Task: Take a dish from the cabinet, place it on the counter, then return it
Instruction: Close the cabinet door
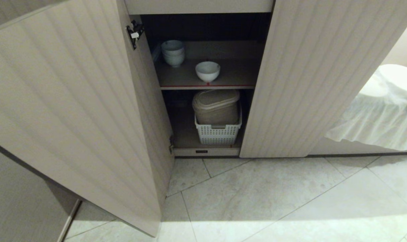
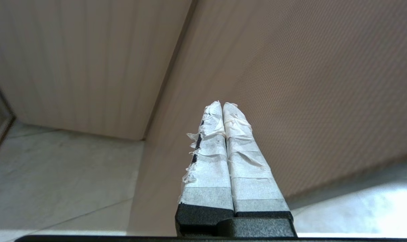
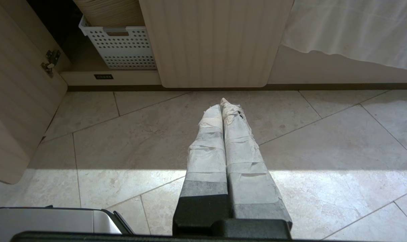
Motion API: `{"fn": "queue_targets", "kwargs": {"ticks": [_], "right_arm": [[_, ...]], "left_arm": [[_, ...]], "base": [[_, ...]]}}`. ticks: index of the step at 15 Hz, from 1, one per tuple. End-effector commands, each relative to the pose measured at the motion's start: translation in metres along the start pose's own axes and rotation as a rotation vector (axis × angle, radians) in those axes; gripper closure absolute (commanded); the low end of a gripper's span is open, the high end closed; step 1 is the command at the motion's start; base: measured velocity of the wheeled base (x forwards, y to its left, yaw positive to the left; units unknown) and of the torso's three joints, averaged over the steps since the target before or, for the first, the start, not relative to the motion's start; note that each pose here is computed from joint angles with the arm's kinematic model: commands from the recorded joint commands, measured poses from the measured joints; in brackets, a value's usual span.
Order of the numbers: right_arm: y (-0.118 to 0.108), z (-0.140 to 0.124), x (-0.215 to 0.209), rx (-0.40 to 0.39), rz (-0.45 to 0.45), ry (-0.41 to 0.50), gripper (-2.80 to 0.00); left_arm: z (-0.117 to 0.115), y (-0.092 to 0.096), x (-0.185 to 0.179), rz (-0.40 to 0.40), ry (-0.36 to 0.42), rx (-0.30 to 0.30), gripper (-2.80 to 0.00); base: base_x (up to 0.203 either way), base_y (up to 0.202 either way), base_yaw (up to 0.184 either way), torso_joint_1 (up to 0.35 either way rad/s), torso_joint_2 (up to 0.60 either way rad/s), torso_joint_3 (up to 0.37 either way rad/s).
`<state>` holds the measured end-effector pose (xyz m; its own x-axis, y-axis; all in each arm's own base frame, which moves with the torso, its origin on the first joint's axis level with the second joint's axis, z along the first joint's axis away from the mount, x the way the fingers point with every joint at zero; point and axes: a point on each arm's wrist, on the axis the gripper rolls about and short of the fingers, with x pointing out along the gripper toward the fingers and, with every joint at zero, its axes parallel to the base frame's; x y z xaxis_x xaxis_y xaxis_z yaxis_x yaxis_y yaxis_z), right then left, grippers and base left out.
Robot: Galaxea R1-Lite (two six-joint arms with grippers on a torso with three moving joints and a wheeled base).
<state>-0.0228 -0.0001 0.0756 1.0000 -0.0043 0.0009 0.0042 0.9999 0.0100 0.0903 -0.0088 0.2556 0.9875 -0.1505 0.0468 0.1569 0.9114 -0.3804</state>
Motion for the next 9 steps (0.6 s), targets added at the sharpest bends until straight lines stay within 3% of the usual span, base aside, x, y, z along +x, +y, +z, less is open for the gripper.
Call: {"fn": "queue_targets", "kwargs": {"ticks": [1, 9], "right_arm": [[-0.0001, 0.0, 0.0, -0.001, 0.0, -0.001, 0.0], [0.0, 0.0, 0.0, 0.001, 0.0, -0.001, 0.0]], "left_arm": [[-0.0016, 0.0007, 0.0064, -0.001, 0.025, -0.007, 0.0], [0.0018, -0.0056, 0.0058, -0.183, 0.073, -0.005, 0.0]], "base": [[0.0, 0.0, 0.0, 0.0, 0.0, 0.0], [0.0, 0.0, 0.0, 0.0, 0.0, 0.0]]}}
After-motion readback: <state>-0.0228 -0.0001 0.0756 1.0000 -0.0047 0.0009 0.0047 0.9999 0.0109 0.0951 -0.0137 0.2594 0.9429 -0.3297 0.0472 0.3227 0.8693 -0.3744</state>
